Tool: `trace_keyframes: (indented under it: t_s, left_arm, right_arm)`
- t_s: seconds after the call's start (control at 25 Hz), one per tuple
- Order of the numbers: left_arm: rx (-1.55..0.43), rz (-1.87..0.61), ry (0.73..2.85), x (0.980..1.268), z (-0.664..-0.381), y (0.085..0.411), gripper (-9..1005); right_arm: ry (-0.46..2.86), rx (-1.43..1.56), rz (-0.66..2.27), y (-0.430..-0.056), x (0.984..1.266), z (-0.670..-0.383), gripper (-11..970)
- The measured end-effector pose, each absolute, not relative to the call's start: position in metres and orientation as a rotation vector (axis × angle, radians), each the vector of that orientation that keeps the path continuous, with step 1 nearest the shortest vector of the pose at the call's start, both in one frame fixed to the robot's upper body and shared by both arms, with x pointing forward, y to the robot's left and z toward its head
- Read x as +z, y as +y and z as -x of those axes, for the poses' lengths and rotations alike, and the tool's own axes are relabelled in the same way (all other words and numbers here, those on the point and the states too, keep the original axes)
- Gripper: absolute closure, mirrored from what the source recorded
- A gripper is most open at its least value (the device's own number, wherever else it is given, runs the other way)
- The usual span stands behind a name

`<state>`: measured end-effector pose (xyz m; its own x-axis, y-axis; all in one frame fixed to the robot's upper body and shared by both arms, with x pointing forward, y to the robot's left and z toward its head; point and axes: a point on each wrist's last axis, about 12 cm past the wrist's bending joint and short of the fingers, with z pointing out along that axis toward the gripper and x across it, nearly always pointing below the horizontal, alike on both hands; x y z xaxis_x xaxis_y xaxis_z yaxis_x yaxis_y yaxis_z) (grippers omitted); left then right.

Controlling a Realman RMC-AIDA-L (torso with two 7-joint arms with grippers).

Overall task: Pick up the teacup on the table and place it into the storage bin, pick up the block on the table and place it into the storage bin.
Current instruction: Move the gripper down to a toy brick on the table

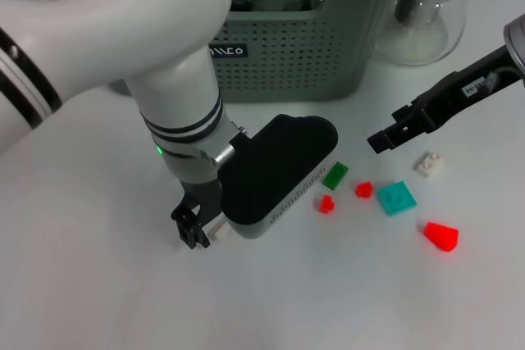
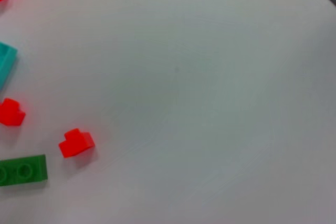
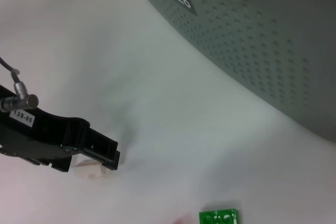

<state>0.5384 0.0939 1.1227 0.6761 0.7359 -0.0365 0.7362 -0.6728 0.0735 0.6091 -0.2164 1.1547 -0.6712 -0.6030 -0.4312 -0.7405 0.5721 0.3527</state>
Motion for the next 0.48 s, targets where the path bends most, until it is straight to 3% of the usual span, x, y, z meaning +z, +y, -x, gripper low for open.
trace_keyframes:
  t_s: [0.48]
  left_arm:
    - [-0.021, -2.813, 1.227, 1.1196, -0.5378, 0.0895, 240]
  right_arm:
    - [2.545, 0.744, 1.099, -0.2217, 1.1528, -0.6085, 144]
